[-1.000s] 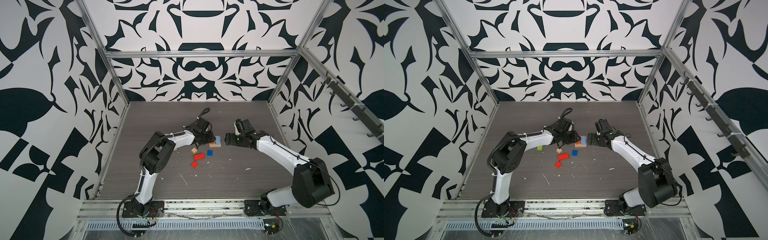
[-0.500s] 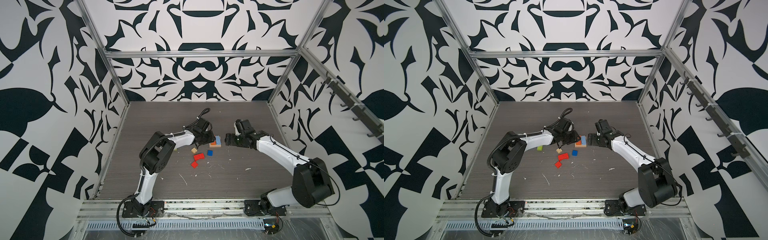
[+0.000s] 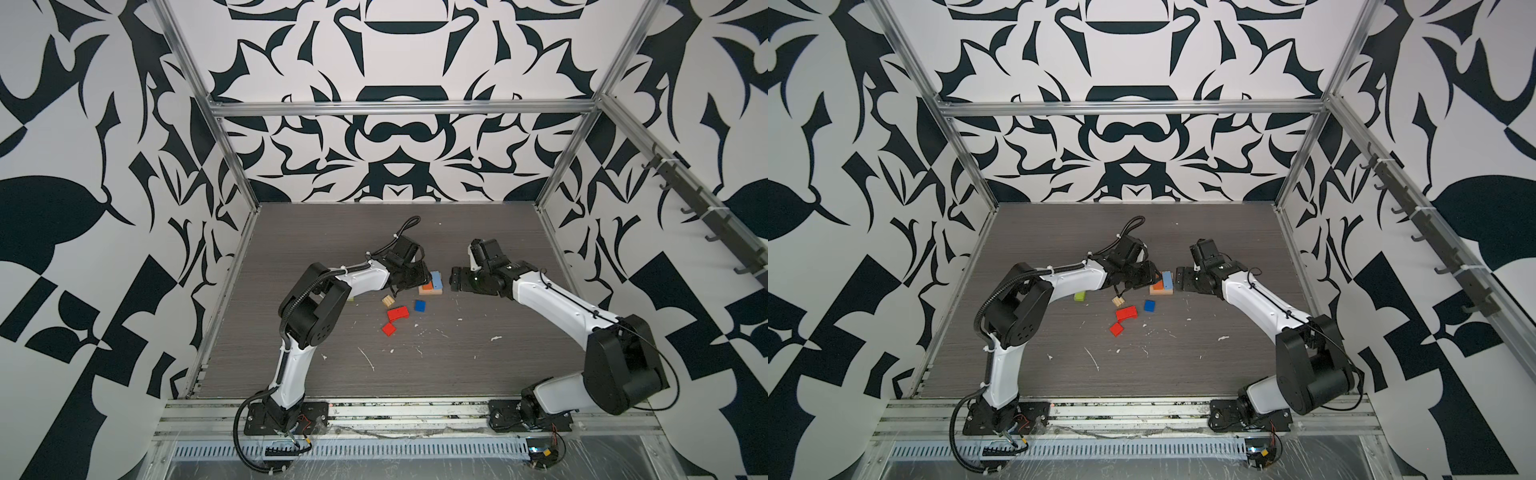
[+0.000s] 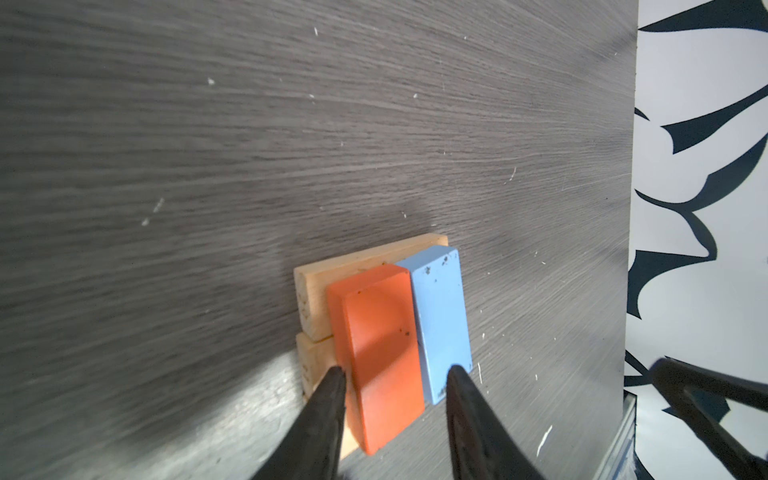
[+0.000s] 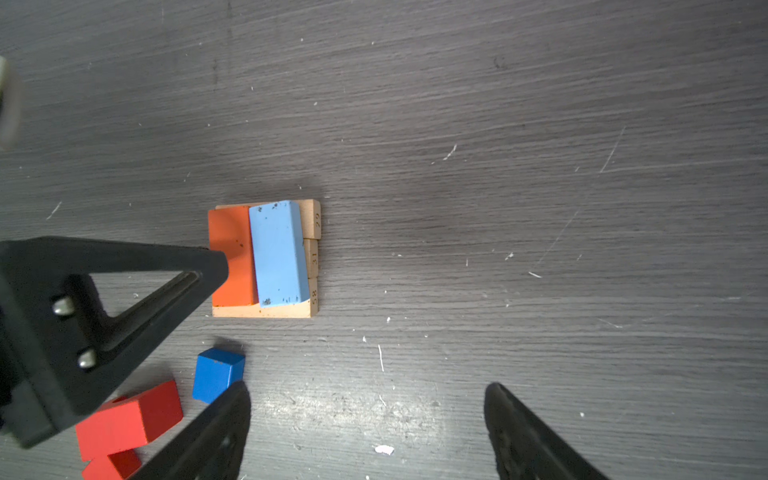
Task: Build the wood block tower
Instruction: 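Lower the orange-red block onto the planks next to the light blue block, then open the left gripper and raise it off the orange-red block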
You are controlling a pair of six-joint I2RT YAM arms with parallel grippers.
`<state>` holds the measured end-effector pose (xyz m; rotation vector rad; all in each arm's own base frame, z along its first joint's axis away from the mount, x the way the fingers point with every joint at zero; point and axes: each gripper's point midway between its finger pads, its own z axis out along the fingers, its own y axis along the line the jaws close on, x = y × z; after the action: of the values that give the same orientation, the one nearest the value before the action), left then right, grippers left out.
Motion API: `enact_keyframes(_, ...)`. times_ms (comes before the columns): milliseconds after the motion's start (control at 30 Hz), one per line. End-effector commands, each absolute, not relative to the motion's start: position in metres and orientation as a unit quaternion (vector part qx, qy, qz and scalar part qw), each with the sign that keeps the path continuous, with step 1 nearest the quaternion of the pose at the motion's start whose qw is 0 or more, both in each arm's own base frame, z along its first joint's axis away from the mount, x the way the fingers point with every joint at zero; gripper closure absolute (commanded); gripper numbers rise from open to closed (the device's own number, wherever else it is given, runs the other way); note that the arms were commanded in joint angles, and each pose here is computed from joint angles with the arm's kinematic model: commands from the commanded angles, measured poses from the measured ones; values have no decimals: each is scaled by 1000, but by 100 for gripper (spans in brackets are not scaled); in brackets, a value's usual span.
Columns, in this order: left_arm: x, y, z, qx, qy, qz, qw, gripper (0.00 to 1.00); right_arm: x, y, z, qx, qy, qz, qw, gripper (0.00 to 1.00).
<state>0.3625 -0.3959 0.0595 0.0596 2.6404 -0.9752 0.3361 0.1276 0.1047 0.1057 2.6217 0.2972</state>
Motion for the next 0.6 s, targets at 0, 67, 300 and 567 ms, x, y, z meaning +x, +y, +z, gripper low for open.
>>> enact_keyframes(0, 362, -398, 81, 38, 920, -347, 177, 55, 349, 127, 109, 39, 958, 105, 264, 8)
enact_keyframes(67, 362, -399, 90, 47, 918, -348, 183, 54, 353, 124, 107, 42, 959, 93, 264, 8)
enact_keyframes(300, 362, -392, 111, 58, 918, -338, 200, 49, 365, 120, 100, 52, 960, 80, 265, 7)
enact_keyframes(567, 362, -369, 96, 32, 936, -294, 189, 34, 372, 118, 83, 59, 964, 72, 249, 7)
